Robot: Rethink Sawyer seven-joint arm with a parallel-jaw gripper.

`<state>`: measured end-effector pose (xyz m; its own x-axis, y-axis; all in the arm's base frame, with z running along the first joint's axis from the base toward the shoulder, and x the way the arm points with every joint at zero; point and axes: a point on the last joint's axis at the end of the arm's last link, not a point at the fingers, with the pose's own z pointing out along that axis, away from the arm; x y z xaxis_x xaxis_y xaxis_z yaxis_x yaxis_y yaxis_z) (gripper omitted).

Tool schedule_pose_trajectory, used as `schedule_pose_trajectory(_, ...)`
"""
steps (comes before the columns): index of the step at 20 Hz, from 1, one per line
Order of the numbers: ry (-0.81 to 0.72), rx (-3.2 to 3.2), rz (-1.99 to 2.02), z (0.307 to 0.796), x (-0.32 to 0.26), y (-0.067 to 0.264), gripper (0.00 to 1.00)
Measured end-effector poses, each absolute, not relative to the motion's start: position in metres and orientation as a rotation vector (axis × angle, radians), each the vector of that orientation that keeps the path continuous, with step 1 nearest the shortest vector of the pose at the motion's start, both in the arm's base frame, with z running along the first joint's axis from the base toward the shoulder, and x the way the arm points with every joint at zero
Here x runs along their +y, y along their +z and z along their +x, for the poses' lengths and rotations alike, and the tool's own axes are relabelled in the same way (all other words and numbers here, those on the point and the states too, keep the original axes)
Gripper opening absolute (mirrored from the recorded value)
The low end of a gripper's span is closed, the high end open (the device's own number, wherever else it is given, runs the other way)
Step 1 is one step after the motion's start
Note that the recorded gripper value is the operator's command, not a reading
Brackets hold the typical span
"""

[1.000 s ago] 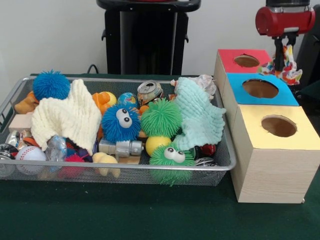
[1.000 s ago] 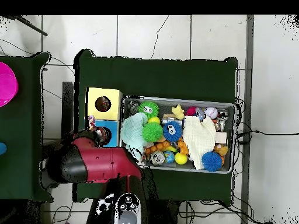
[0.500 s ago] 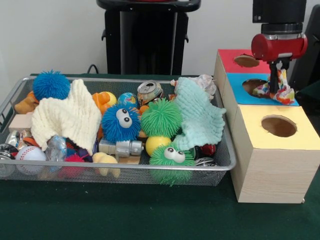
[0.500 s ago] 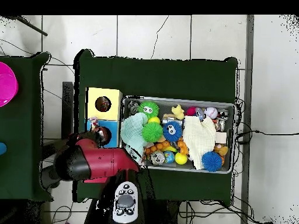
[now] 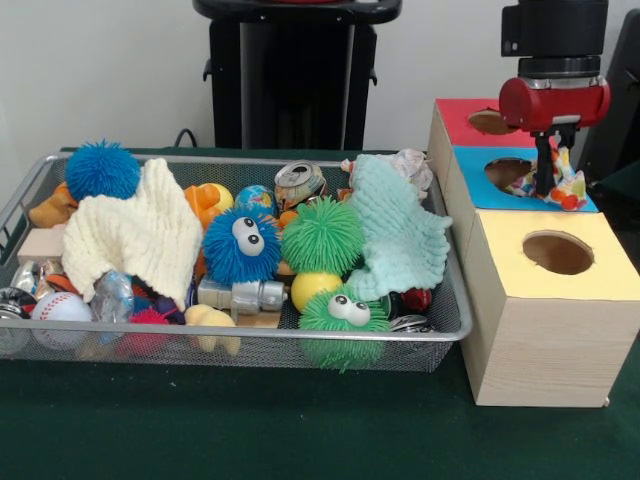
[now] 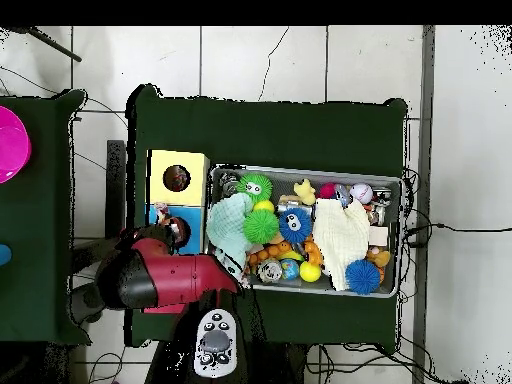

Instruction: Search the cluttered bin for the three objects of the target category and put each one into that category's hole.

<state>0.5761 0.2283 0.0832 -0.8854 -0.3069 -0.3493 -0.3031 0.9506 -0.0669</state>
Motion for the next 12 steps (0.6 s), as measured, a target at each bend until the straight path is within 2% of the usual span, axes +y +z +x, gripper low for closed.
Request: schedule_pose_trajectory(12,-0.071,2.802,-0.473,0.578,0.233,0.098,0.00)
